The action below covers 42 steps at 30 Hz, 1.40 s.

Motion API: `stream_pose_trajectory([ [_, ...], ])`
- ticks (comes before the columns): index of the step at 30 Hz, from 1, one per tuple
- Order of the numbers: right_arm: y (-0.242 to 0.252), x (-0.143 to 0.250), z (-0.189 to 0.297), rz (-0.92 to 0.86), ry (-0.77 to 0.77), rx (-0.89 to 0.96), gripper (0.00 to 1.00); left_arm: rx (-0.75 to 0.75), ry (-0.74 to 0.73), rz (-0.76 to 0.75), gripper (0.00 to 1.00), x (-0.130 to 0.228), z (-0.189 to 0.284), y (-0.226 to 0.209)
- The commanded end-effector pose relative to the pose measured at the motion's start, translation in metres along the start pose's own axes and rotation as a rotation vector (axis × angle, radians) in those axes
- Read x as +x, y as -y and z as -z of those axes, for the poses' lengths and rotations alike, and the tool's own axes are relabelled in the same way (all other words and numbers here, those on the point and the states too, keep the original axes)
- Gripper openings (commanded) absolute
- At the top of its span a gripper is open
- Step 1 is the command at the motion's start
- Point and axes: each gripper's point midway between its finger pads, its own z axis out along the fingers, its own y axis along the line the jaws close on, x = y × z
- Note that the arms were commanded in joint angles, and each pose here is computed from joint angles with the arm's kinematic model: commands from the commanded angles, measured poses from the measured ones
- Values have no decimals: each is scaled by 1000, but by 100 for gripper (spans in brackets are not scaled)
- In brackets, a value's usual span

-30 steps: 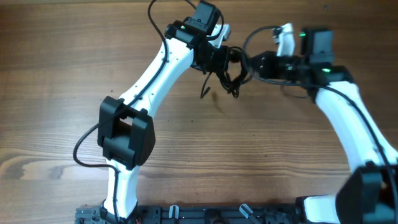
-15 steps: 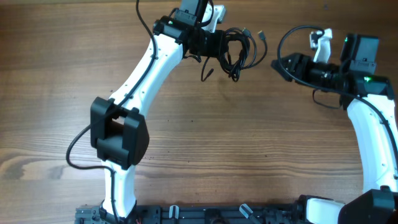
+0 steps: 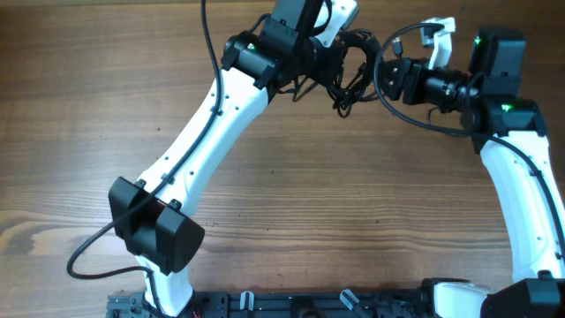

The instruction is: Untangle cables

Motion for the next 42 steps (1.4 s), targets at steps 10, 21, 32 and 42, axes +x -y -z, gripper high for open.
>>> stream_pose_trajectory([
  [10,54,14,7,-145,-25,304,7,-100,111,137,4,-27,44,-11],
  [21,44,-13,13,-131,82,292,57,-105,57,223,4,-13,41,-12],
  [32,-43,-30,10,259,109,-107,54,-139,41,360,4,-5,41,-18],
  [42,-48,-22,-7,331,91,-62,34,-97,-44,416,4,14,40,-7],
])
